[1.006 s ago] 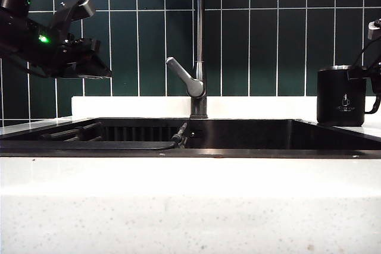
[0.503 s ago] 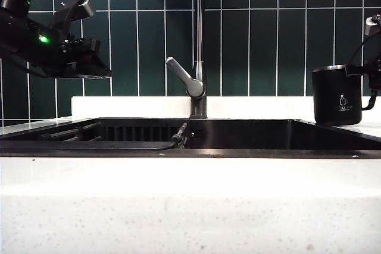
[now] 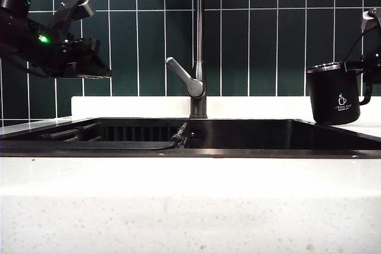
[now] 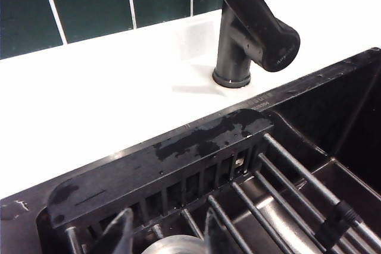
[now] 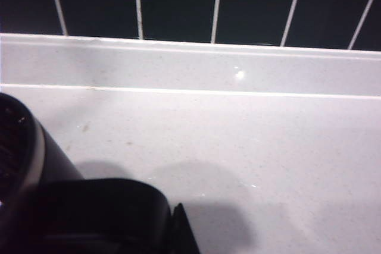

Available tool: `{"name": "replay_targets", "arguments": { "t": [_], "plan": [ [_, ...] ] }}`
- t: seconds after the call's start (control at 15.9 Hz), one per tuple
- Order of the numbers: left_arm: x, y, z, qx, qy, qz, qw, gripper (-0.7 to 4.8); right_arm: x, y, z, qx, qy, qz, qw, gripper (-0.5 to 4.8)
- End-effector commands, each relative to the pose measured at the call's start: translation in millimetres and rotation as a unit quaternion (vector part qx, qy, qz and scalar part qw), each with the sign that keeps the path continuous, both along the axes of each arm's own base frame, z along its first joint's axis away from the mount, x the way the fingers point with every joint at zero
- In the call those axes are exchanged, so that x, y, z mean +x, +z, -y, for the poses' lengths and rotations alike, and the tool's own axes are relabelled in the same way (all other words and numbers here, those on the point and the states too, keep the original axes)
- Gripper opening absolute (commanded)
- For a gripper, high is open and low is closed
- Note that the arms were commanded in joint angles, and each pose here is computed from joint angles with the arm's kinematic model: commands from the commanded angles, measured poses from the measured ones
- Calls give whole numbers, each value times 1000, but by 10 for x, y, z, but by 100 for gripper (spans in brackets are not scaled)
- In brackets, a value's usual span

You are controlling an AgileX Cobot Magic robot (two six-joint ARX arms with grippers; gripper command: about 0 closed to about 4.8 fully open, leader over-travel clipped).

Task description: Pick up the mug next to the sink, go to the faucet to get some water, pour the water into the sink, and finally put the mug back to its place.

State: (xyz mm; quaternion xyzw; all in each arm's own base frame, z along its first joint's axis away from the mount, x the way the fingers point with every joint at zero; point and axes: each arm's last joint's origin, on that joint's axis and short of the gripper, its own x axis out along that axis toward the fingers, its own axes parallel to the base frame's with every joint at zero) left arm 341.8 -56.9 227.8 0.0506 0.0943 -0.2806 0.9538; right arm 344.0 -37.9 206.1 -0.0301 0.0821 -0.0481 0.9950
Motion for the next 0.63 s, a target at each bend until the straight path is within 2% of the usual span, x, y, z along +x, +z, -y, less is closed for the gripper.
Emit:
{"name": "replay_targets", "arguments": {
  "t": [0.06, 0.19, 0.38, 0.63],
  "plan": [
    [2, 25, 8, 0, -5, 7, 1000, 151, -7, 149, -38, 4, 39, 46, 998, -1],
    [2, 24, 8, 0, -5, 7, 1000, 151, -21, 208, -43, 3, 45, 58, 997, -1],
    [2, 25, 8, 0, -5, 7, 1000, 151, -22, 289, -66, 21, 82, 73, 994, -1],
    [-7, 73, 39, -15, -67, 26, 997, 152, 35, 474, -223, 63, 170, 84, 980, -1]
  ]
}}
